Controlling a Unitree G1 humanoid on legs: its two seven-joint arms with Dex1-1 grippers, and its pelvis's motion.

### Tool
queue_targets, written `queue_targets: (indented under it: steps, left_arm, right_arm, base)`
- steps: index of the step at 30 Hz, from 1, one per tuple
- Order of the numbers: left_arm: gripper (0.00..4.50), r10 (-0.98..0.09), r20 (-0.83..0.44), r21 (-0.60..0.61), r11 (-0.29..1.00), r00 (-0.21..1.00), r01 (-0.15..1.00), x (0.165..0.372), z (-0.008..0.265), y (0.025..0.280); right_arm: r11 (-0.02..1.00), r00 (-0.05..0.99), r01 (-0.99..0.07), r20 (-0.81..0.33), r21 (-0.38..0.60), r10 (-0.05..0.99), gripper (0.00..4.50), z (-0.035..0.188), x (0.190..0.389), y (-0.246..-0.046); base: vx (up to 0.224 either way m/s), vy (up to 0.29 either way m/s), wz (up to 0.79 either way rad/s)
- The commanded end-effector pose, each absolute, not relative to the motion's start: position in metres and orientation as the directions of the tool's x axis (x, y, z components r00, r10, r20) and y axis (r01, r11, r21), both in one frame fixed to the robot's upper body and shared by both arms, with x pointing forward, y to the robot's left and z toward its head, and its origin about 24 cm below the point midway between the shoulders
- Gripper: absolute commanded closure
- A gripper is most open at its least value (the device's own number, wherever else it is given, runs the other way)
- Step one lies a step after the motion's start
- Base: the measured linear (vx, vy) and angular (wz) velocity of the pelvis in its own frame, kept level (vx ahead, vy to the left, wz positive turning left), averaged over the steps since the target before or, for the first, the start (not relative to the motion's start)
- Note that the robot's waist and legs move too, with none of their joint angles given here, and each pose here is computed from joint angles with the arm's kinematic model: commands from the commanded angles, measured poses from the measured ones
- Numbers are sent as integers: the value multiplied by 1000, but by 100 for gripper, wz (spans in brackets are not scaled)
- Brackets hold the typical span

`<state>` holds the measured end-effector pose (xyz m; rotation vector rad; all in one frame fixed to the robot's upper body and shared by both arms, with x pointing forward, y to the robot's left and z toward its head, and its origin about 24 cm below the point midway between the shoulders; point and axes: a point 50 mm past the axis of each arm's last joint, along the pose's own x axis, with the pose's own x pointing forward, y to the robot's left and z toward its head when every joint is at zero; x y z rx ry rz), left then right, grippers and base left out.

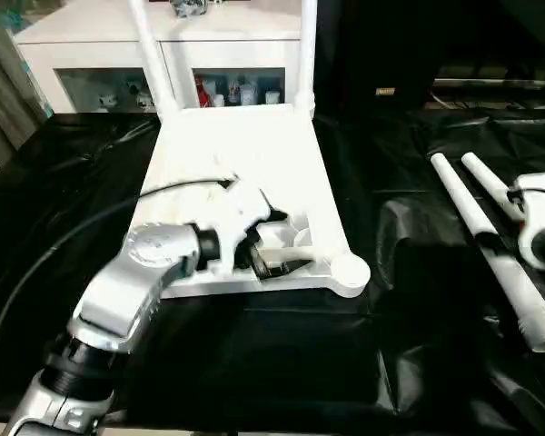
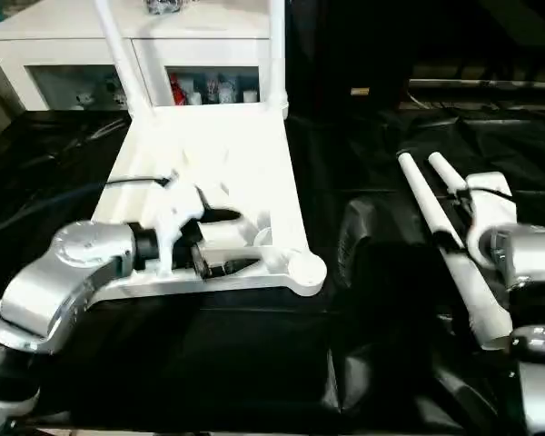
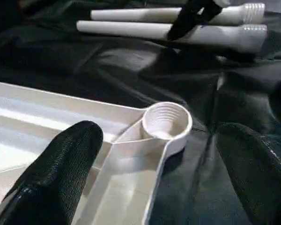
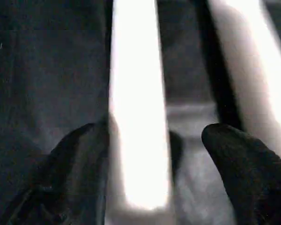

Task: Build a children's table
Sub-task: Pick table leg

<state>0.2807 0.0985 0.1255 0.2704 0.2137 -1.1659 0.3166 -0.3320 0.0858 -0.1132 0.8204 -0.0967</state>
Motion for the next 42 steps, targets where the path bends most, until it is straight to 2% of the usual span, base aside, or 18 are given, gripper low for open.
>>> queue_targets:
  steps: [1,5,12,18,20,22,24,30,35,42]
  left_arm:
    - [3,-876,-309,105,356,371,928,278,129,99]
    - [3,-874,-312,104,358,372,928,277,131,100]
    - [3,-869,-310,114,369,386,922,276,134,101]
    - [3,-867,-311,120,371,390,921,277,134,100]
    - [0,-864,-314,125,373,393,919,277,134,100]
    - [0,-861,-319,131,375,397,918,278,133,100]
    - [0,-859,-321,129,376,398,917,278,133,101]
    - [0,-856,-328,140,375,400,917,279,133,102]
    - [0,-854,-332,146,373,401,916,278,134,103]
    - [0,-844,-349,165,372,406,914,279,134,105]
  right_arm:
    - [997,668,49,-740,-62,-78,53,86,317,-331]
    - [997,632,7,-773,77,55,53,83,317,-322]
    - [973,622,-87,-751,216,222,53,89,325,-295]
    - [979,583,-98,-787,178,201,53,76,324,-290]
    - [983,559,-92,-809,157,182,89,64,322,-288]
    - [982,546,-96,-816,164,190,89,59,320,-284]
    - [975,535,-103,-815,198,222,124,52,319,-277]
    - [967,513,-126,-820,222,255,167,39,319,-262]
    - [969,523,-122,-816,215,247,211,41,322,-260]
    - [977,580,-83,-788,196,207,258,54,328,-268]
  base:
    - [0,0,0]
    - [0,0,0]
    - [0,0,0]
    - [0,0,0]
    - [0,0,0]
    - [0,0,0]
    - [0,0,0]
    - [0,0,0]
    - [0,0,0]
    - [0,0,0]
